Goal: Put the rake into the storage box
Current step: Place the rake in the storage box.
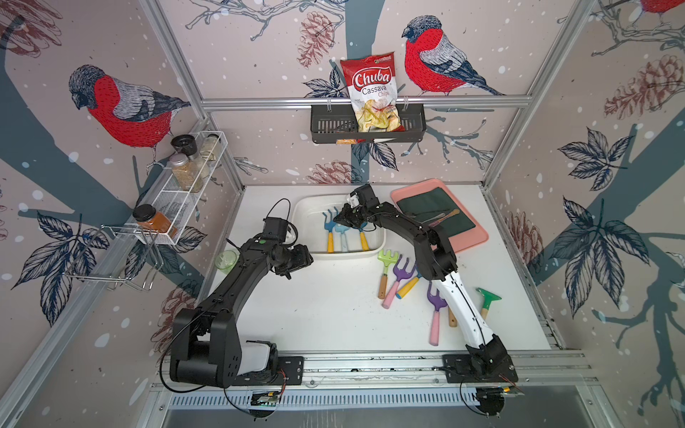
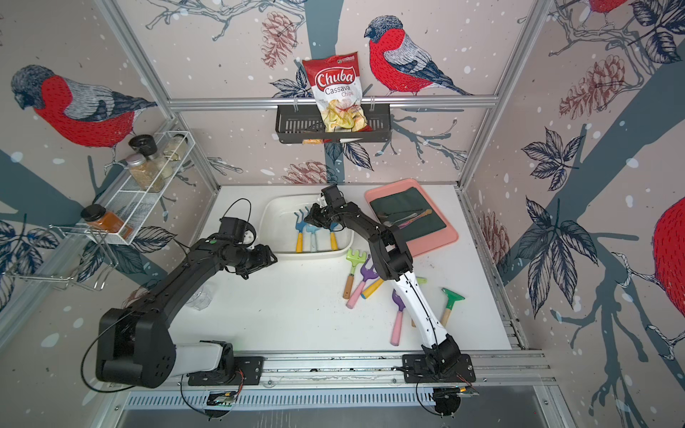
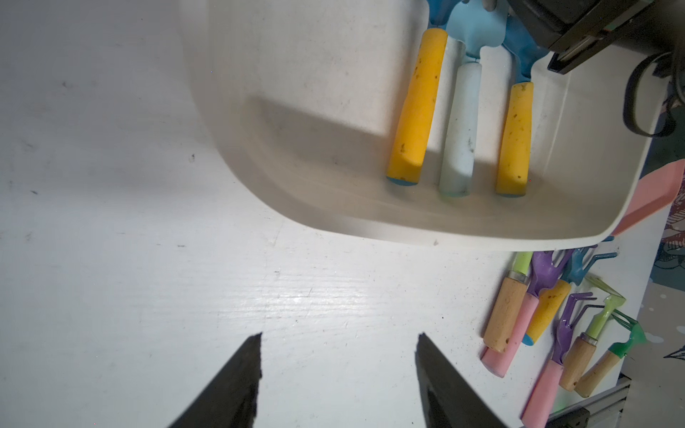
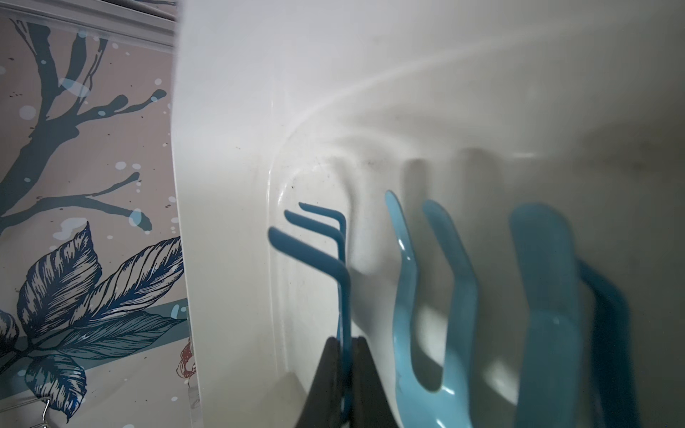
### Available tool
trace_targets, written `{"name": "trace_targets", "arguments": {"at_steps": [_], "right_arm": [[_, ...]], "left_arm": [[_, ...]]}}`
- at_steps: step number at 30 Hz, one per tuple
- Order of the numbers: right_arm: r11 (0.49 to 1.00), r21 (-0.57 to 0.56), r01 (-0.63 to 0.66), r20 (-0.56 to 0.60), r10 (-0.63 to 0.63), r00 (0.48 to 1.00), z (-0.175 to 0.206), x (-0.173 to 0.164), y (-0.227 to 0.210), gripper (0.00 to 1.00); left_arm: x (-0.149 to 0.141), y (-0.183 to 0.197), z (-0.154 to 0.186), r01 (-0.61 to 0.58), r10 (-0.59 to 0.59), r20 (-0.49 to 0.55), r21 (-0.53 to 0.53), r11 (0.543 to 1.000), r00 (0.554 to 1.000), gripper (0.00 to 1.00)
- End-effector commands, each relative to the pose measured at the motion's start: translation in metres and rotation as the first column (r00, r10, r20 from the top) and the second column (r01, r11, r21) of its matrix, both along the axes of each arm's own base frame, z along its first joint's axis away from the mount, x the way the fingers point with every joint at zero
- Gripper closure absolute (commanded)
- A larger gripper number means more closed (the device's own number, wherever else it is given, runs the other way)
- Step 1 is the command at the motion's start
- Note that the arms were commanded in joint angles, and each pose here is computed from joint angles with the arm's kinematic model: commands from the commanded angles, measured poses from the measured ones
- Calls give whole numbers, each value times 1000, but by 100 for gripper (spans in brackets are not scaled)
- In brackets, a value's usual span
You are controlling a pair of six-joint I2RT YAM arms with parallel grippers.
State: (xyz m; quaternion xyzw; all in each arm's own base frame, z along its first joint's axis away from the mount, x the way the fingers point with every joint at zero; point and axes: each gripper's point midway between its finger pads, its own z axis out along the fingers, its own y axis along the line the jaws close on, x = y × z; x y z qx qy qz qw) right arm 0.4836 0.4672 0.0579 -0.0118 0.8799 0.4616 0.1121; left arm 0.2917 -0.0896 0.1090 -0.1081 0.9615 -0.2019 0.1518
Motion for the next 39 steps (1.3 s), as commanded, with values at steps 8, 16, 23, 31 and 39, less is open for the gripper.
{"name": "trace_targets", "arguments": {"at_steps": [8,16,23,31,39], "right_arm": [[1000,-1,8,-12,-8,1000,0,1,-1,69],[1000,-14,24,12,-24,1000,19,3,-6,49],[995,-71,63,43,-60,997,35,5,-19,37],[982,-137,128,104,-114,988,73,7,-48,36],[961,-162,223,235,-182,955,148,-31,-125,36]], "left_arm": [[1,0,-2,26,-26,13,0,1000,1000,34],[0,-1,0,24,-24,18,-9,1000,1000,34],[-1,-5,16,21,-18,62,-45,999,998,34],[-5,-50,59,63,-41,167,-127,990,985,34],[-23,-141,44,166,-154,231,-36,985,961,34]]}}
